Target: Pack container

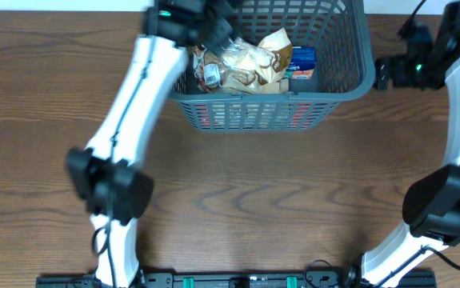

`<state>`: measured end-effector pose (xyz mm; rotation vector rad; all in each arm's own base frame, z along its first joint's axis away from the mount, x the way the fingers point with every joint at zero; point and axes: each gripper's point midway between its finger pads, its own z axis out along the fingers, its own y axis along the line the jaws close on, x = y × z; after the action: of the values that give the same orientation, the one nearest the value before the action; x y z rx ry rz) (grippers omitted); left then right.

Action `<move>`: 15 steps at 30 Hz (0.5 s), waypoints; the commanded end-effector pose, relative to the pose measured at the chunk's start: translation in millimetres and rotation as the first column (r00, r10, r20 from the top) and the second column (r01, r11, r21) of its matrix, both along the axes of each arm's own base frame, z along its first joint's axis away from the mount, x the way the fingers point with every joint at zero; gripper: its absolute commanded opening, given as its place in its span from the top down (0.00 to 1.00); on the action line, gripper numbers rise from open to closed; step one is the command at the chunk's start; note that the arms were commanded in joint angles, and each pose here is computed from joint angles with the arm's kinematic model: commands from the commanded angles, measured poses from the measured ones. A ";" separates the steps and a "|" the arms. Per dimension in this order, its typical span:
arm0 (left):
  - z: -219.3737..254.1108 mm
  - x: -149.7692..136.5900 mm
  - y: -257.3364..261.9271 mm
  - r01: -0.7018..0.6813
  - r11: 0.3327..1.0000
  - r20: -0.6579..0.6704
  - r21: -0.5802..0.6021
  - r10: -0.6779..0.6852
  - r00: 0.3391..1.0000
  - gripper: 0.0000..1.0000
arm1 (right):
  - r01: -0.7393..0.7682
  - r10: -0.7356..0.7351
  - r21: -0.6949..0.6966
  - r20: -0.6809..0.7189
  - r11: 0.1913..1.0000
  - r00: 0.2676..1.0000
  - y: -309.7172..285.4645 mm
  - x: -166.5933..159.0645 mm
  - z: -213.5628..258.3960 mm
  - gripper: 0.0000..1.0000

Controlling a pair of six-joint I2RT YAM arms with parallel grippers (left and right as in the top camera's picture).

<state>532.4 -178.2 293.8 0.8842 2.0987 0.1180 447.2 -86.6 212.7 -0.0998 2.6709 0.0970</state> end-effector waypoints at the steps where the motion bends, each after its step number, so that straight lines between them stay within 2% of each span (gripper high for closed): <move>1: 85.6 -22.1 70.8 -0.204 0.964 0.092 -0.170 0.222 0.971 0.01 | 0.027 -0.019 -0.048 0.156 0.998 0.988 -7.4 14.5 63.6 0.01; 5: 107.2 -55.6 146.7 -0.391 0.891 0.036 -0.232 0.409 0.912 0.01 | 0.030 -0.012 -0.073 0.242 0.997 0.970 -6.5 10.7 111.4 0.01; 9: 109.1 -93.4 201.2 -0.536 0.808 -0.046 -0.243 0.543 0.839 0.01 | 0.027 -0.012 -0.067 0.218 0.997 0.976 -1.6 -5.2 120.7 0.01; 15: 103.1 -133.4 218.1 -0.587 0.783 -0.119 -0.207 0.575 0.809 0.01 | 0.055 -0.046 -0.055 0.152 0.997 0.987 5.4 -35.8 122.9 0.01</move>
<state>411.3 42.2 396.9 0.0996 2.2986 0.1988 424.1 -83.8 318.8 -0.0954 2.5466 0.0175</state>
